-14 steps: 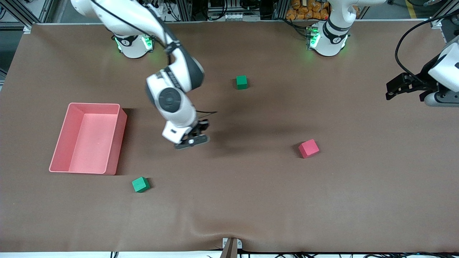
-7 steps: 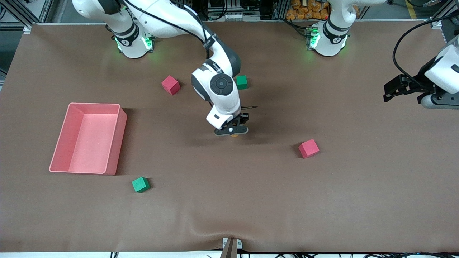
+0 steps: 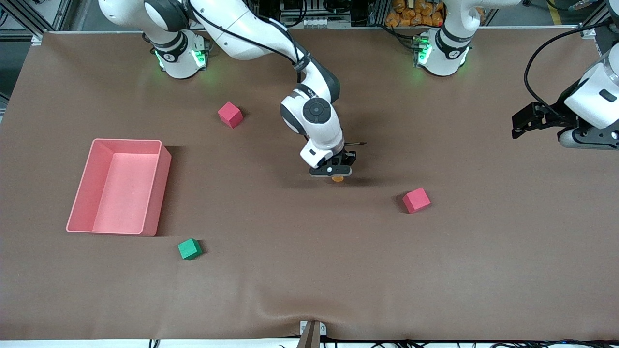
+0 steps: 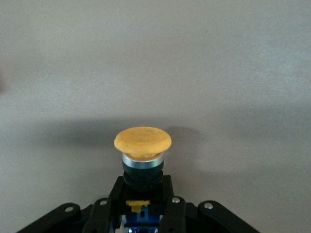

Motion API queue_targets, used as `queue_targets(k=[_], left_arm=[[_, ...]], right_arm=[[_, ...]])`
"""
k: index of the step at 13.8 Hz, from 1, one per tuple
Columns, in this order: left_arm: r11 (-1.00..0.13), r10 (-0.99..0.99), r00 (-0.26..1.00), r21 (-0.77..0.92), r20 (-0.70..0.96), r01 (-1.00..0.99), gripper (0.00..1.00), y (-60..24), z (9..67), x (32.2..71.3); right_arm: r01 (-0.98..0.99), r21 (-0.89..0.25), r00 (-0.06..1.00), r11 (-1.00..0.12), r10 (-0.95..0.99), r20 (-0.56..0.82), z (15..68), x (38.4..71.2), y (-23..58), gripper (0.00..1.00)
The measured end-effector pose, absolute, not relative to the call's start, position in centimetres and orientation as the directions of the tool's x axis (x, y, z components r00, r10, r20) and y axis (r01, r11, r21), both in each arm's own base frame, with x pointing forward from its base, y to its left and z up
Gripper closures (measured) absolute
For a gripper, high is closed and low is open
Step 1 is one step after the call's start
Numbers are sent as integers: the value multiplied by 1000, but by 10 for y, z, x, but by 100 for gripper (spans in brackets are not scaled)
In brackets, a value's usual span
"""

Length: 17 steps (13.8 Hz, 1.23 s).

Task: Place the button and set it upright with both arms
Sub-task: 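Lower the button onto the table and open the right gripper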

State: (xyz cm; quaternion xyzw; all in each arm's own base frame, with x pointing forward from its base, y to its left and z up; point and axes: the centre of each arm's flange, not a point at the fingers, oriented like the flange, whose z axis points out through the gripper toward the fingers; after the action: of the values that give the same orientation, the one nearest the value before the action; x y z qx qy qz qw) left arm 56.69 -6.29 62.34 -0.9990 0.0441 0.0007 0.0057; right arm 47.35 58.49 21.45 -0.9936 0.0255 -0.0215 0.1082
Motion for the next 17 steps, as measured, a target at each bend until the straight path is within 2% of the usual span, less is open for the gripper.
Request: queue_targets(k=[3,4,10,14,17], left_arm=[[-996,-88,996,-12,-7,-88,0,-63,621,568],[-996,-88,996,-12,-8,-88,0,-63,620,569],[-997,-80,997,-12,-11,-80,0,-59,618,570],[-997,-78,997,-12,-11,-79,0,-58,616,572],[-997,-79,997,-12,-2,-79,0,-58,617,573]], right_arm=[[-43,-211,998,-977,-50,32,207,470,588,67],[-40,-210,998,-977,-48,32,206,468,589,62],[-17,-216,999,-976,-26,40,208,456,601,1],[-12,-219,994,-976,-36,106,232,481,593,0],[-17,-169,990,-985,-40,133,278,509,569,0]])
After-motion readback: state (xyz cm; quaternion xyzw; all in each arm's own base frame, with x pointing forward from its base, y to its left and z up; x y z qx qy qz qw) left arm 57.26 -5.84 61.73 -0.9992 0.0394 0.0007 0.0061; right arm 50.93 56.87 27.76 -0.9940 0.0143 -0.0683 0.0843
